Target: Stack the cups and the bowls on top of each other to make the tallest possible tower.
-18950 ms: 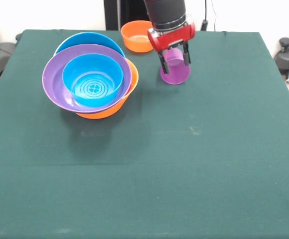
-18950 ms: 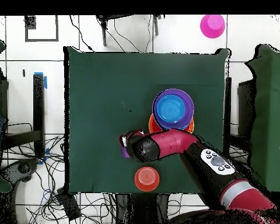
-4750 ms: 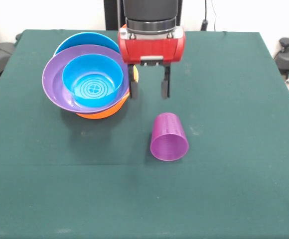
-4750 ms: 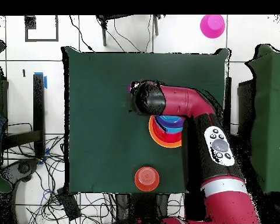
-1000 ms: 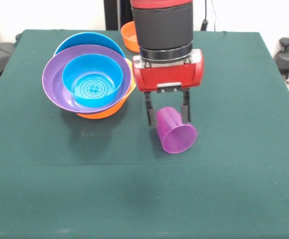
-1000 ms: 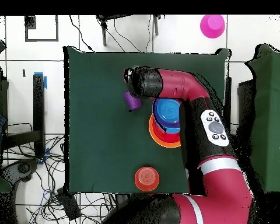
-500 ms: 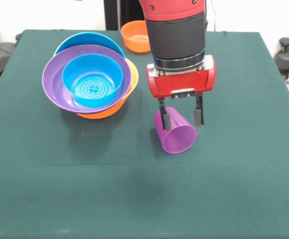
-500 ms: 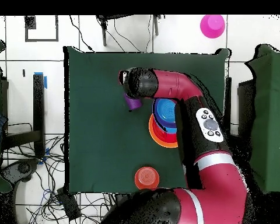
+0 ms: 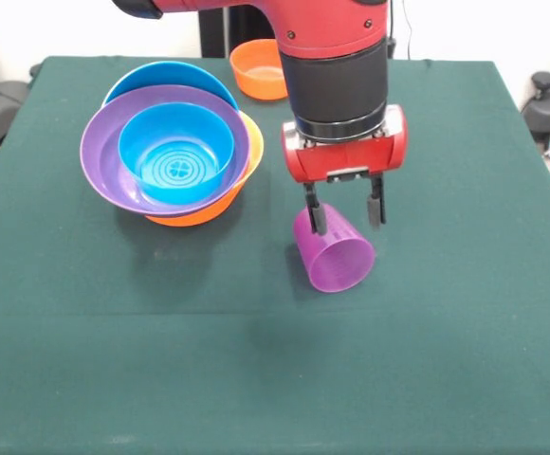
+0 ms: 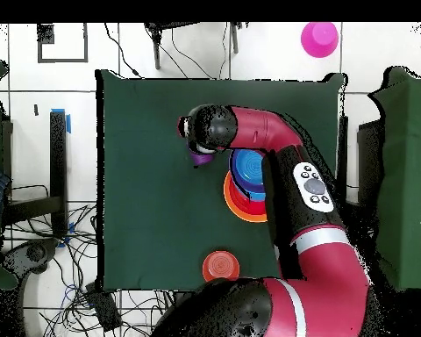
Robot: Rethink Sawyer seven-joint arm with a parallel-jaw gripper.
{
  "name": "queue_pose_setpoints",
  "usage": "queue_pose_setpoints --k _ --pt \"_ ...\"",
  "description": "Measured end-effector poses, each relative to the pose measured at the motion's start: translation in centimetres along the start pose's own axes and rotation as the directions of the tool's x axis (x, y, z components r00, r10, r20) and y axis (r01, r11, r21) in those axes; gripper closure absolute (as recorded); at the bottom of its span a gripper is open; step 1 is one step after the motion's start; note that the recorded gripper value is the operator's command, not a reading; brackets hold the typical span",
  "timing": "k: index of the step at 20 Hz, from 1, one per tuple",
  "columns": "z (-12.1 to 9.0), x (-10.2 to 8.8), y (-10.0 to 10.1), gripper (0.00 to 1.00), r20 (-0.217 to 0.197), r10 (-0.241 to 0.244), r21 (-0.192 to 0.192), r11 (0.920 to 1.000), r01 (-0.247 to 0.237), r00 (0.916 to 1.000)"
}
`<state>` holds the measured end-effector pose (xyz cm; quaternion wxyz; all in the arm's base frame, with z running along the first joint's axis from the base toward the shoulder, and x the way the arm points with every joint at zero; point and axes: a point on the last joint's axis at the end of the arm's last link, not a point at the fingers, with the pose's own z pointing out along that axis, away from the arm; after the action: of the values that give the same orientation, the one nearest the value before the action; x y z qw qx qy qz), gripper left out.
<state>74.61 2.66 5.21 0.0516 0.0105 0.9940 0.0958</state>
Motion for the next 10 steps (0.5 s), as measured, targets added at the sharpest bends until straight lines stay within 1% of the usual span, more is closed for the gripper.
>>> queue_pose_setpoints --k 1,2,4,7,10 --pt "-0.01 0.08 0.0 0.0 -0.007 0.0 0.0 1.0 0.0 1.0" --pt "-0.05 0.25 0.0 0.0 -0.027 0.0 -0.001 1.0 -0.001 0.9996" --pt "-0.17 0.27 -0.09 0.0 -0.043 0.002 -0.001 1.0 -0.002 0.9991" --pt "-0.31 0.09 -0.2 0.0 -0.048 0.003 -0.001 1.0 -0.004 0.9988" --pt "-0.55 -0.33 -0.35 0.0 -0.042 0.005 0.002 1.0 -0.005 0.9991"
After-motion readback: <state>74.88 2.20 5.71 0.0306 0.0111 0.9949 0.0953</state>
